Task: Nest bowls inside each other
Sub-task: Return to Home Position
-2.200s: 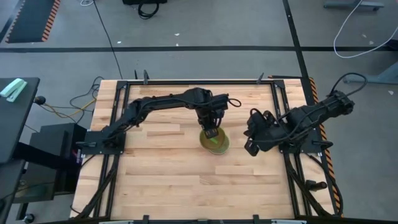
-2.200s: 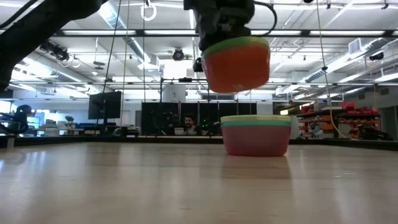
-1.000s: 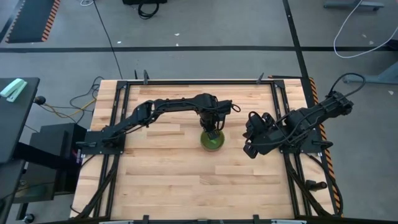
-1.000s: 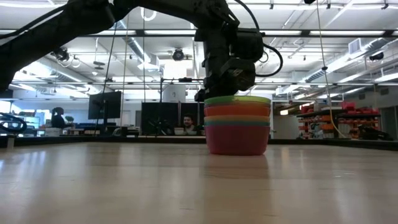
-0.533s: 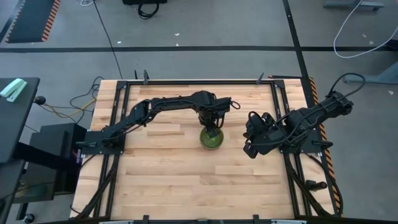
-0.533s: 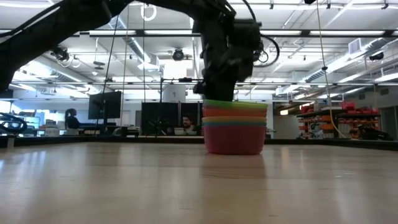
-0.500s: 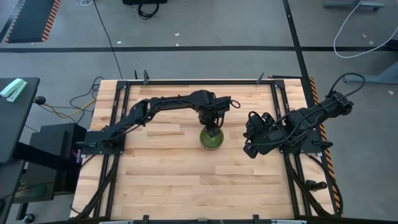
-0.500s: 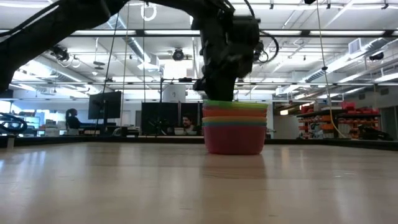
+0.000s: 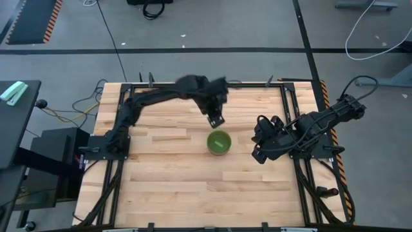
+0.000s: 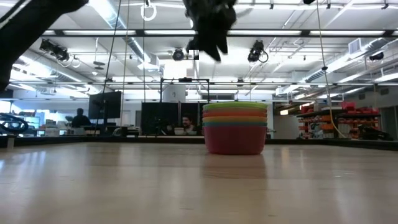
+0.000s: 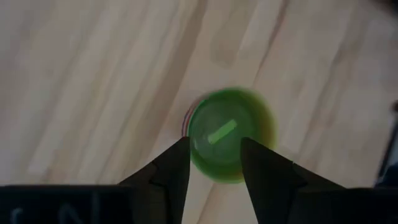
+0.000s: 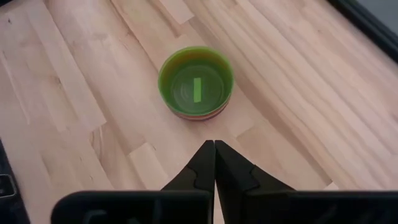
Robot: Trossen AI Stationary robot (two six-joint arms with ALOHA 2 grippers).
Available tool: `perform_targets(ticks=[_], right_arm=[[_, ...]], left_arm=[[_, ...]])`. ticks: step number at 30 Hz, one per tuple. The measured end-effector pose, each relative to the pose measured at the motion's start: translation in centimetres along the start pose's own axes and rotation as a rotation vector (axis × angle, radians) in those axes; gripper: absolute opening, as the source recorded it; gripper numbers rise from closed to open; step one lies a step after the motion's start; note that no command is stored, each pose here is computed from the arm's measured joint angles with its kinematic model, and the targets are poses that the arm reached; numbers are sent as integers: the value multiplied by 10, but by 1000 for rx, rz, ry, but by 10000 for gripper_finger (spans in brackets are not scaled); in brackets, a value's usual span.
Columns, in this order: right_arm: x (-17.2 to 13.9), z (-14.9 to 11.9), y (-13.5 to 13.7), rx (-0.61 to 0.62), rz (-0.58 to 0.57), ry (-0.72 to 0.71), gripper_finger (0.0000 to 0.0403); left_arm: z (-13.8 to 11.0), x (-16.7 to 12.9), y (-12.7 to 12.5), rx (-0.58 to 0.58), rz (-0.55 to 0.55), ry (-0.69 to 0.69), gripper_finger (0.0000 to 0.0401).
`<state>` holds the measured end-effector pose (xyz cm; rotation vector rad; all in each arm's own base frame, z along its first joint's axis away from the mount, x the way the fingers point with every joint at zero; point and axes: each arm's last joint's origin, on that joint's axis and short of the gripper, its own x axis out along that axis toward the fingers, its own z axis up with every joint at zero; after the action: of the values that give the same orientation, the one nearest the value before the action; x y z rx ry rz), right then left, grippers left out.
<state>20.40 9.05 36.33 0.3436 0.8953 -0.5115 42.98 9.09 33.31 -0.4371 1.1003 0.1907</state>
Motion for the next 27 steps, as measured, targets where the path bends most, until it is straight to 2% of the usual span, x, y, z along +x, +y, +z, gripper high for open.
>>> perform_targets(ticks=[6, 13, 18, 23, 26, 27], right_arm=[[-1, 2, 0, -49, -10, -41, 14], [-15, 8, -3, -42, 60, -86, 12], [-40, 15, -8, -31, 142, -133, 14], [-68, 25, -21, -67, 204, -182, 15], [-85, 29, -31, -46, 253, -214, 16], [-89, 30, -35, -34, 266, -224, 16]], left_arm=[[-8, -75, 1, 10, -21, -181, 140], [-30, -146, -7, 65, -35, -355, 135], [-46, -178, -15, 95, -64, -431, 142], [-57, -196, -19, 125, -80, -469, 148], [-62, -203, -21, 83, -95, -481, 151], [-63, -205, -21, 102, -91, -486, 151]])
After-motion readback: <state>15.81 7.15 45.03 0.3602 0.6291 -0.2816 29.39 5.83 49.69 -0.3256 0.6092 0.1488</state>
